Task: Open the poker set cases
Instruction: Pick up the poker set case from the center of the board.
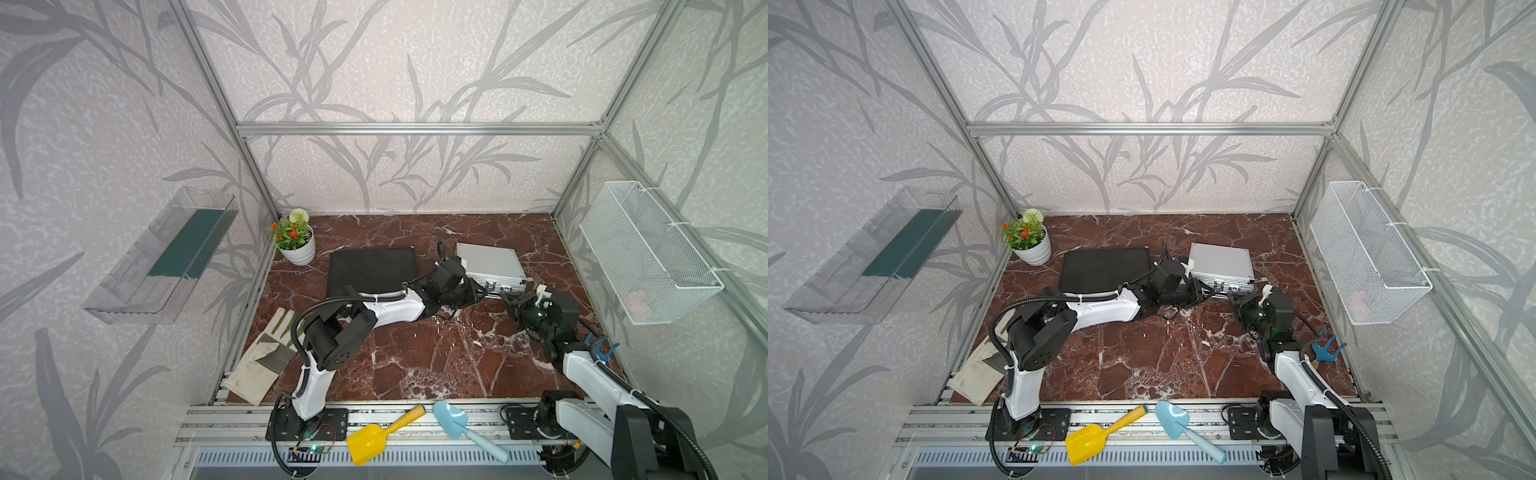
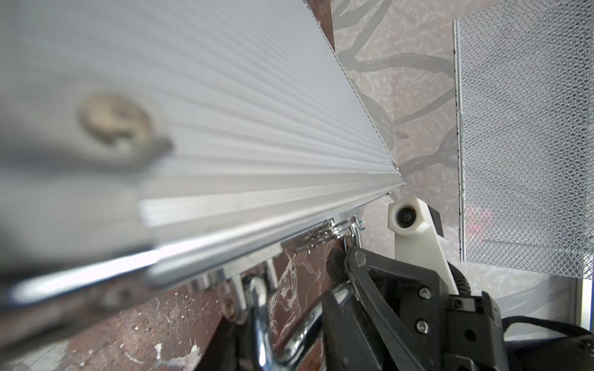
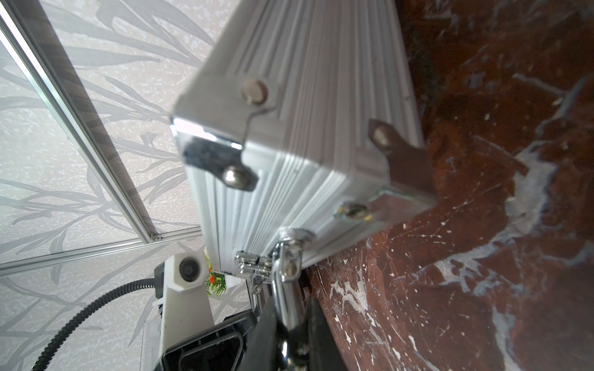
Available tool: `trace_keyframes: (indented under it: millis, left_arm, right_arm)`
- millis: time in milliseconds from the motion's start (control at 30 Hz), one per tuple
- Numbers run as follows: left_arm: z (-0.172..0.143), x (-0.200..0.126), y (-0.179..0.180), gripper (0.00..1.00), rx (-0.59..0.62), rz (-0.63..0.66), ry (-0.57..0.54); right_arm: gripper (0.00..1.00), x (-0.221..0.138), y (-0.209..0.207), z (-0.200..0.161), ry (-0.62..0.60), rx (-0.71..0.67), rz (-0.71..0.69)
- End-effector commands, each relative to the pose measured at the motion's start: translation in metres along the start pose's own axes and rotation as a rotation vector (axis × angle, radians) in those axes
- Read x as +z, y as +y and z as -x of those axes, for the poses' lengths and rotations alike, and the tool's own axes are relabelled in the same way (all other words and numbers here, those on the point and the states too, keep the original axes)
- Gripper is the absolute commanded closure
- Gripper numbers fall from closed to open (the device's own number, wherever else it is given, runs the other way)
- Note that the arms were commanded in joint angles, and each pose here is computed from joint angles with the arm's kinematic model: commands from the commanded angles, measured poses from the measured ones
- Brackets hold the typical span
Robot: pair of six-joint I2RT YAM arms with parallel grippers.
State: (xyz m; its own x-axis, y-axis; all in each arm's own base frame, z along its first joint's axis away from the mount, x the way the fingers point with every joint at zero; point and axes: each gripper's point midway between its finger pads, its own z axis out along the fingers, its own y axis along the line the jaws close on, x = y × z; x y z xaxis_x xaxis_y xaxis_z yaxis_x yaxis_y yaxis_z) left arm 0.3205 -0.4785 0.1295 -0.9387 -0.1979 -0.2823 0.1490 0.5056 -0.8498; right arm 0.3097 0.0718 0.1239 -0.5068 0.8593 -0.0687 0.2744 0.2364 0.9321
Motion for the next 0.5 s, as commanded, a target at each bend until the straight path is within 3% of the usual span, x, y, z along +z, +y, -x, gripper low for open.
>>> trace_keyframes:
  millis: [0,467]
  left_arm:
    - [0.006,0.003,-0.028,0.73,-0.017,-0.1,-0.001]
    - [0.021,0.002,-0.042,0.82,-0.129,-0.248,-0.072]
  right_arm:
    - [0.94,-0.005,0.04,0.006,-0.033,-0.143,0.124]
    - [0.92,0.001,0.041,0.001,-0.011,-0.133,0.141]
